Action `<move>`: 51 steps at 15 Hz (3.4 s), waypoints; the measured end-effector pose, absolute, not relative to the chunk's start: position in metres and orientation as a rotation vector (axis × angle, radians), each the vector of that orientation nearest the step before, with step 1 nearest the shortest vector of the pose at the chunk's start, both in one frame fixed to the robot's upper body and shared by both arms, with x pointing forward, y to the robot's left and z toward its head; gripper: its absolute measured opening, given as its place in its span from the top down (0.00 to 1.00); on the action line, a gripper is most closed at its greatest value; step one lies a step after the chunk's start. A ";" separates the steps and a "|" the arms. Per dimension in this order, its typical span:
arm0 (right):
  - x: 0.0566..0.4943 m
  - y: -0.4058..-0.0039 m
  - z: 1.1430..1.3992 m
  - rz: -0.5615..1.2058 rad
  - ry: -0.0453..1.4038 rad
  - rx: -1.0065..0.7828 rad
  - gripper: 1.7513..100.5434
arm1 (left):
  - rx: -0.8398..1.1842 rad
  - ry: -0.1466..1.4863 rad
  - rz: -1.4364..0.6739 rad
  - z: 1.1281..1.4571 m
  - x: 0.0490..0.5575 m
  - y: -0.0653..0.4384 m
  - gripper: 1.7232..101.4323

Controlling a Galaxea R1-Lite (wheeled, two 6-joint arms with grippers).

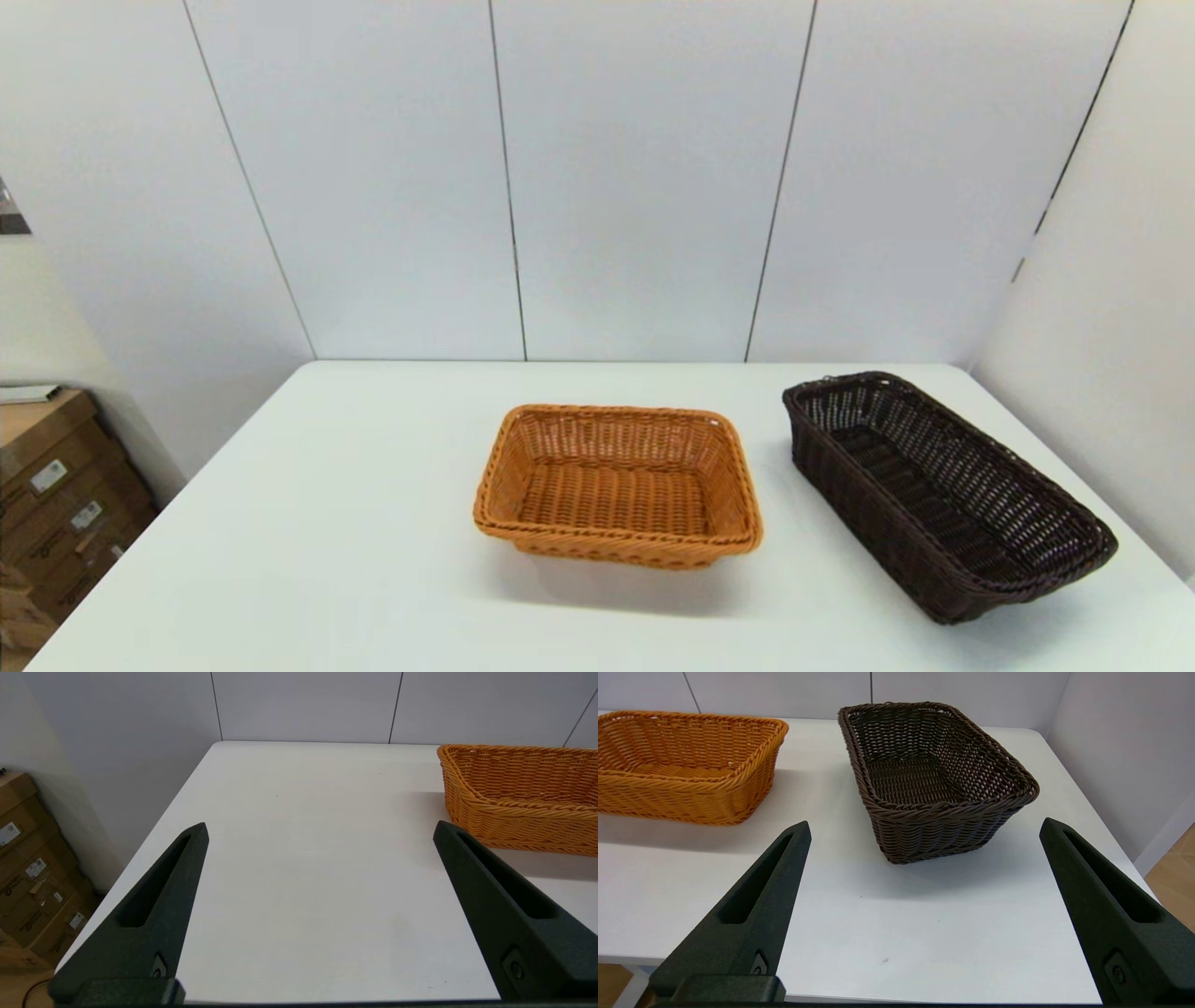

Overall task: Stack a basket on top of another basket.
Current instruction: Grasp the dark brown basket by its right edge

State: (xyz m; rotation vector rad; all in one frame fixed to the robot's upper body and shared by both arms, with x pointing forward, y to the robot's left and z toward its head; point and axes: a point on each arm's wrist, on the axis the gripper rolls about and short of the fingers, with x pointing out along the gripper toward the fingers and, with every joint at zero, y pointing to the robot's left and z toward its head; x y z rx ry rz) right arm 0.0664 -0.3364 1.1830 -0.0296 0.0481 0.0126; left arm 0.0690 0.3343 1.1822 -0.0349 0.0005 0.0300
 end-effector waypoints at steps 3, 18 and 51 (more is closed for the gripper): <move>0.067 -0.336 1.183 0.015 0.049 -0.038 0.03 | -0.035 0.001 0.030 1.182 0.069 0.334 0.04; 0.049 -0.336 1.219 0.030 -0.015 0.002 0.03 | -0.035 0.001 0.030 1.182 0.069 0.334 0.04; 0.271 -0.350 1.276 -0.524 1.056 0.610 0.03 | -0.035 0.001 0.031 1.182 0.069 0.334 0.04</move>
